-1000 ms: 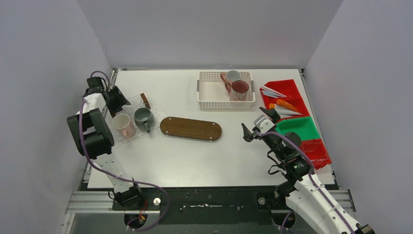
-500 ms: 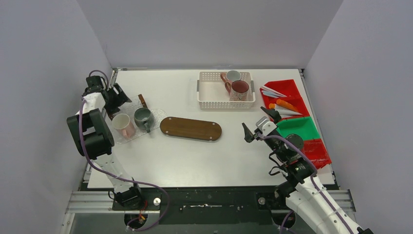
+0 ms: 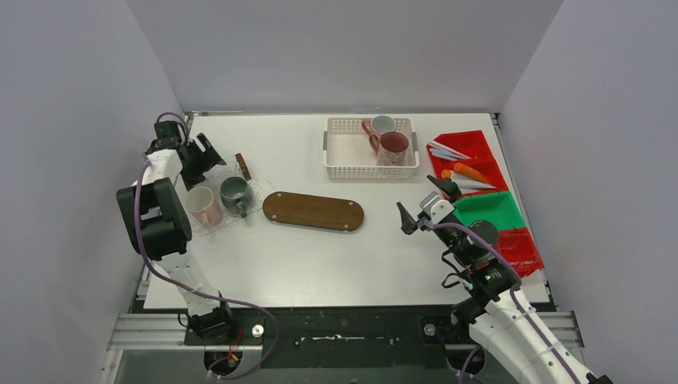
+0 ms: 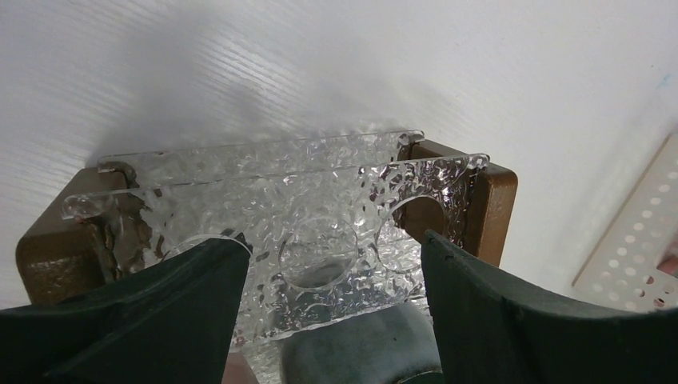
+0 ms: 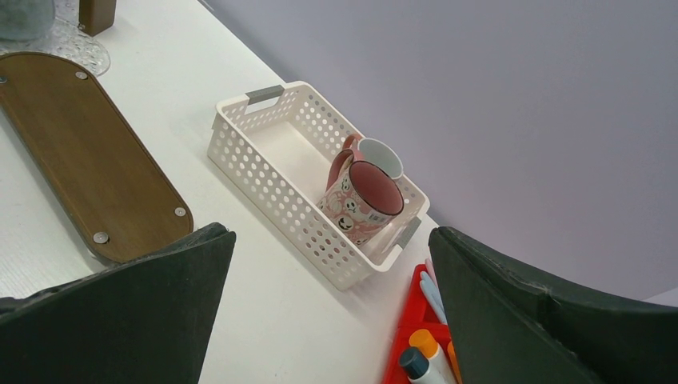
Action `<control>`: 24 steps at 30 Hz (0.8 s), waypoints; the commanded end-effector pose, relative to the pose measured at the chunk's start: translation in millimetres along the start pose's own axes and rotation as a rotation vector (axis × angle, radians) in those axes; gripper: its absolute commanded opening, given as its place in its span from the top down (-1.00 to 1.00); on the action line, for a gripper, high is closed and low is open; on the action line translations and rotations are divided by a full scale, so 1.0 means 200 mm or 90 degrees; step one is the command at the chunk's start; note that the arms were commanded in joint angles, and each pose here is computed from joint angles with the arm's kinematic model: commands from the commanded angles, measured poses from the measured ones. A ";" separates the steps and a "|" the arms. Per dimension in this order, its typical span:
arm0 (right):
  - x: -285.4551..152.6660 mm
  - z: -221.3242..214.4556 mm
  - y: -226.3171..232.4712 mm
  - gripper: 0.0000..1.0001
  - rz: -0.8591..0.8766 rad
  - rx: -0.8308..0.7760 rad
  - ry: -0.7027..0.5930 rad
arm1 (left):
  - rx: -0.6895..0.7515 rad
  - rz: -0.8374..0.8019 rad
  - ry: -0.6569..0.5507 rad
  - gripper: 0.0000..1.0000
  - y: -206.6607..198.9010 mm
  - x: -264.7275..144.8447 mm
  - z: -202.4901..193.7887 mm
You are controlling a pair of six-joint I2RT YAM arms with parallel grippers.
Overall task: Prepare toiletry sets of a toothbrush and toothpaste on the tray
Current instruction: Place the toothpaste holder at the center of the board.
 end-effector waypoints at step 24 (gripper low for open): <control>-0.03 0.08 -0.25 -1.00 -0.256 0.236 0.074 | 0.120 -0.011 -0.179 -0.95 -0.30 -0.68 0.02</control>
Point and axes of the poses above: each gripper's point midway between its finger pads, its own x axis out along the fingers, its own y axis along the line the jaws close on, z = x × y, the point moved 6 cm from there along -x, back along the fingers, and after that the axes turned 6 degrees about -x, right-handed, at the moved point
